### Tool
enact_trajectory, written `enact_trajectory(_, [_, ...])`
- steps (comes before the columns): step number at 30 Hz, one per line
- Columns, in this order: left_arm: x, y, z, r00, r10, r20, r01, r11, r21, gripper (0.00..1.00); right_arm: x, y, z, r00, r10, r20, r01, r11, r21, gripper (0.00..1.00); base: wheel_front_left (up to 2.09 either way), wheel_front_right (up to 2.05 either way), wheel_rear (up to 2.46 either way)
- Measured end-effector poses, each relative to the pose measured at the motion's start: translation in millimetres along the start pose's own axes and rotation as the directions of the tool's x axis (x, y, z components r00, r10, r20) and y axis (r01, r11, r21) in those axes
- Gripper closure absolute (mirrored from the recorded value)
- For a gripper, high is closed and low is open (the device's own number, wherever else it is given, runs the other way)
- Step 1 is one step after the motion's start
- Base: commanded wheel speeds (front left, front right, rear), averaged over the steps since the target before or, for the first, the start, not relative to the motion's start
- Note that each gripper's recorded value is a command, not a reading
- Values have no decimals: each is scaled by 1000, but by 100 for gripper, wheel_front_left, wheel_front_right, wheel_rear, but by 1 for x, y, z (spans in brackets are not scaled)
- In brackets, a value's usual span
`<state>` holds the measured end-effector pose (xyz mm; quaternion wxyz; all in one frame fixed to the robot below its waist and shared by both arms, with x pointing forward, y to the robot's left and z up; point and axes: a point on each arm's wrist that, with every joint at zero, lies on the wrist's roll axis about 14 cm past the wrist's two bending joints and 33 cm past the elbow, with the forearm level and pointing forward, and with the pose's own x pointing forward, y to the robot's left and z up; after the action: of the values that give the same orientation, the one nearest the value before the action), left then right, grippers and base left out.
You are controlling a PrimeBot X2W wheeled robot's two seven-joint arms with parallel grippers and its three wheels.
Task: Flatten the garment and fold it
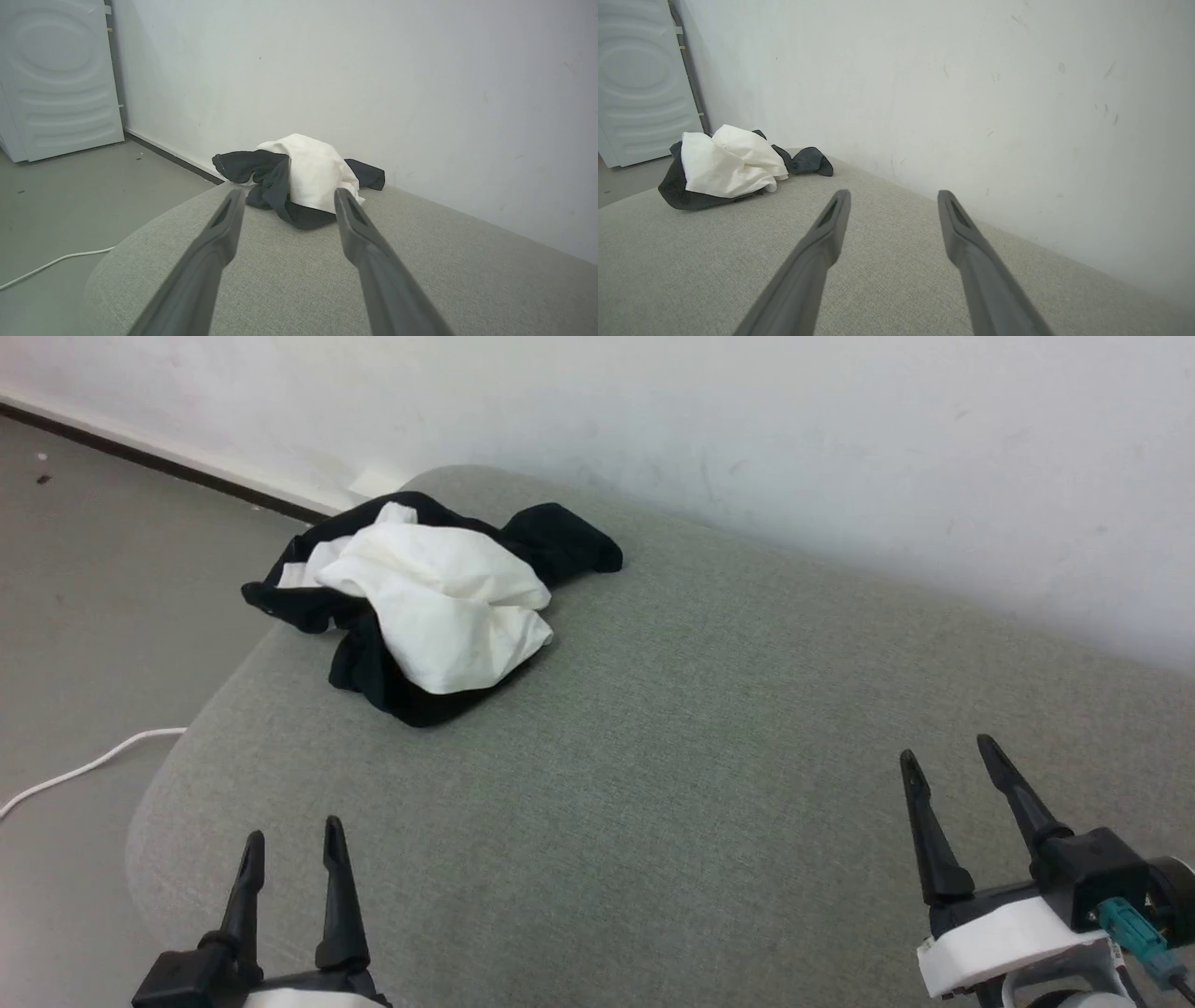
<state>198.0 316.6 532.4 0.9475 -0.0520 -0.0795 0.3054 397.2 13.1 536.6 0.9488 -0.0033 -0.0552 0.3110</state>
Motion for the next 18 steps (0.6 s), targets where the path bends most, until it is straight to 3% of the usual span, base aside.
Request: enact_trajectory(18, [-20,26,11,995,86,49,-85,996,-24,0,8,21,3,997,67,24,-67,998,3,0,0,0,0])
